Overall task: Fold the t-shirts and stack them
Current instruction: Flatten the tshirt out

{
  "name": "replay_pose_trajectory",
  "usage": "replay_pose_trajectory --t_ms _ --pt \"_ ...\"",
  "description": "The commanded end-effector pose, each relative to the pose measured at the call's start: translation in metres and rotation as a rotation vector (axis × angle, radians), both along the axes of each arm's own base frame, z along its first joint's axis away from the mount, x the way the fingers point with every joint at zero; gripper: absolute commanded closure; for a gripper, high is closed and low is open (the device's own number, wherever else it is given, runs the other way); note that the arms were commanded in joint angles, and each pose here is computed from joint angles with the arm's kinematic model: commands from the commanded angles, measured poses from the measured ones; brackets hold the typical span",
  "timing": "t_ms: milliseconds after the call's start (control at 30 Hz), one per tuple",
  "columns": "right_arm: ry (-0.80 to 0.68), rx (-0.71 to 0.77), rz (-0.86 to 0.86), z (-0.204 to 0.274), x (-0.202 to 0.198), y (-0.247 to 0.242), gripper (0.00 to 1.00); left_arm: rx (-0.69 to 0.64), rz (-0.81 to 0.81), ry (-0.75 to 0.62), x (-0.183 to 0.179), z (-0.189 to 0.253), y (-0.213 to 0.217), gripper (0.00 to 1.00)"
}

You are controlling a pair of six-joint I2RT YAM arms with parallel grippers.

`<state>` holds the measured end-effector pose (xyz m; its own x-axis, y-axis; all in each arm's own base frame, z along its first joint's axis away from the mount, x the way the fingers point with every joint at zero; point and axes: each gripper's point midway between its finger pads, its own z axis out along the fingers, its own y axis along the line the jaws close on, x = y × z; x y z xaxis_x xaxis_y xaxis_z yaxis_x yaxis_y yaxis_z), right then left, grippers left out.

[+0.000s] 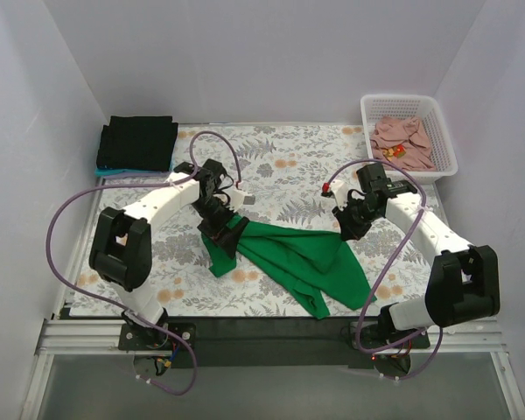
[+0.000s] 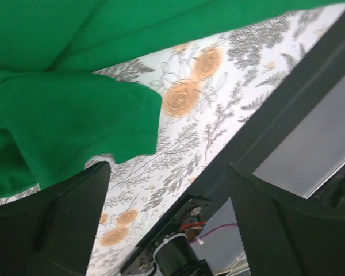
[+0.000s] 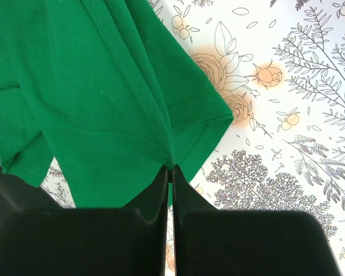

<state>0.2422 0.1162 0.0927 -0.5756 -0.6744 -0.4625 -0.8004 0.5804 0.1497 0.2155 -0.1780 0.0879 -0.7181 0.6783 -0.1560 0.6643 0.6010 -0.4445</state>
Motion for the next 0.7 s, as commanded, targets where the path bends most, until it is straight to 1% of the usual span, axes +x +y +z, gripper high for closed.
replay_pose_trajectory --t_ms 0,67,100,133,200,233,300,333,400,467,600,667 --pt "-0.024 0.004 0.022 0.012 0.009 0.000 0.99 -0.152 -0.038 -0.116 -0.003 0.050 -0.015 0.12" --pt "-0.024 0.008 0.025 0.013 0.010 0.001 0.99 -0.175 -0.032 -0.200 -0.005 0.065 -0.009 0.12" --pt "-0.025 0.006 0.026 0.013 0.011 0.001 0.99 -0.165 -0.013 -0.241 0.000 0.066 -0.003 0.12" --pt "-0.024 0.007 0.028 0.014 0.011 0.002 0.99 -0.147 0.003 -0.250 -0.006 0.061 0.005 0.12" --pt "-0.025 0.000 0.025 0.013 0.013 0.001 0.99 -0.116 0.034 -0.270 -0.002 0.053 0.016 0.13" --pt "-0.028 -0.010 0.022 0.013 0.014 -0.001 0.99 -0.071 0.084 -0.263 0.001 0.041 0.030 0.25" --pt "-0.037 -0.014 0.015 0.014 0.017 -0.003 0.99 -0.064 0.139 -0.270 0.014 0.034 0.040 0.44" --pt "-0.037 -0.016 0.015 0.015 0.017 -0.003 0.99 -0.072 0.211 -0.254 0.025 0.031 0.051 0.58" --pt "-0.044 -0.010 0.010 0.017 0.018 -0.004 0.99 -0.083 0.308 -0.254 0.045 0.032 0.067 0.62" --pt "-0.050 -0.003 0.010 0.020 0.017 -0.003 0.99 -0.110 0.317 -0.207 0.051 0.029 0.066 0.65" --pt "-0.045 0.000 0.010 0.019 0.017 -0.002 0.99 -0.103 0.336 -0.109 0.037 0.009 0.063 0.66" --pt "-0.041 0.002 0.008 0.019 0.017 -0.002 0.99 -0.070 0.347 -0.079 0.033 -0.003 0.067 0.67"
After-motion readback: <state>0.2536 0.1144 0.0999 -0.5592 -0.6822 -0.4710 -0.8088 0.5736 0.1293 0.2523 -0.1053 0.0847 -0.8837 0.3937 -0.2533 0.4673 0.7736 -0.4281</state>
